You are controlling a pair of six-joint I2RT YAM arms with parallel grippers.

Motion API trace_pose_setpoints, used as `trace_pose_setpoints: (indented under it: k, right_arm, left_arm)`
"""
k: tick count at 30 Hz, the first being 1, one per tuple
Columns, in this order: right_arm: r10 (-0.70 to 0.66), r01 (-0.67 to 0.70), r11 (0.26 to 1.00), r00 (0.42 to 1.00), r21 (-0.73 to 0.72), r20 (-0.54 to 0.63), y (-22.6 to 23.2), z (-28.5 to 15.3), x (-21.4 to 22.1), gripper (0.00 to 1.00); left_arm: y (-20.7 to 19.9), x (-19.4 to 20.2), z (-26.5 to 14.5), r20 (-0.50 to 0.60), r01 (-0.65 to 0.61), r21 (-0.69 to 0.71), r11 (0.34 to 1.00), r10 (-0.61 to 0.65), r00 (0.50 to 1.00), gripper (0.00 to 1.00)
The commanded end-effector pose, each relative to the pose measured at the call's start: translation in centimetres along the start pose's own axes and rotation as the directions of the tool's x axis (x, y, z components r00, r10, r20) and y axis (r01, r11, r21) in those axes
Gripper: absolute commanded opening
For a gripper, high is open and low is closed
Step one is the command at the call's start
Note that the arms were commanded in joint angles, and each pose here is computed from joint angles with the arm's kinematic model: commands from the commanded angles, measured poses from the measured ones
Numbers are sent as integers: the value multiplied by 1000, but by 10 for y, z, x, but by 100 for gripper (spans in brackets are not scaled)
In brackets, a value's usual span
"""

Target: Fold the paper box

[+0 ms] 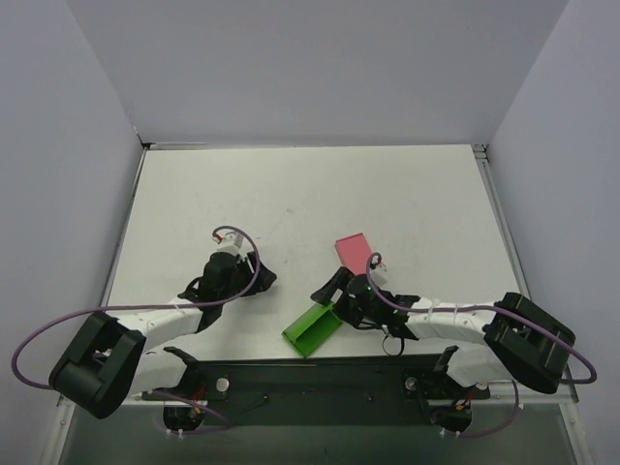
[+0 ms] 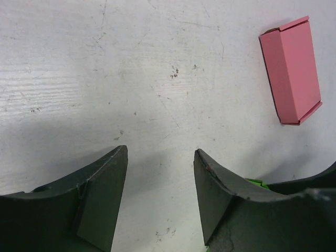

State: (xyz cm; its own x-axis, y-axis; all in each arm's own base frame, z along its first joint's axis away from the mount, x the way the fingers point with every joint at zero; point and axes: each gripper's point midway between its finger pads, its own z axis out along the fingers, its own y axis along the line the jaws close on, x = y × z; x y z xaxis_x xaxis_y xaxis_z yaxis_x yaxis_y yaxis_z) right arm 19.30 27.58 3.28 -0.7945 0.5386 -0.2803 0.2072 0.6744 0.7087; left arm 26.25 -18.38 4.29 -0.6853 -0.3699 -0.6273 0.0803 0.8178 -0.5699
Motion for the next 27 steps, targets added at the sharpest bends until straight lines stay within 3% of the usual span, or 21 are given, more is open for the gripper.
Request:
trace_pose_setpoints:
  k: [1,6,11,14,16,17,20,21,24,27]
  right_arm:
    - [72,-74,997,982,5,175,1,-8,-30,77]
    - [24,-30,999,976,24,217,-1,-20,-44,79]
    - [-165,146,986,936,83,312,-13,-47,-65,79]
    - [-324,316,946,898,78,297,-8,-68,-67,79]
    - [-337,326,942,900,85,276,-6,-82,-64,79]
    - [-333,313,942,912,119,241,-16,-96,-60,79]
    - [-137,140,990,975,-6,174,-10,-110,-35,76]
    - [-16,26,998,987,-59,160,-2,-112,-29,75]
    - [125,-95,975,982,-203,142,18,-115,-11,73]
    - [140,-96,950,982,-296,130,54,-125,3,73]
  left_arm:
    - [-15,-21,-8,26,-72,29,997,71,997,63]
    - [-6,-25,-33,16,-117,-29,993,118,993,71]
    - [-22,-36,-58,-6,-104,20,994,104,995,75]
    - [-40,-41,-73,-29,-90,73,993,93,995,76]
    - [-48,-43,-80,-56,-94,87,992,99,994,77]
    - [-50,-49,-84,-53,-128,82,988,132,990,77]
    - [-45,-63,-98,-91,-218,11,976,218,972,78]
    - [-50,-76,-102,-70,-245,3,970,244,967,78]
    - [-35,-88,-106,-68,-322,-75,944,317,946,79]
    - [-25,-92,-104,-72,-356,-111,928,350,934,79]
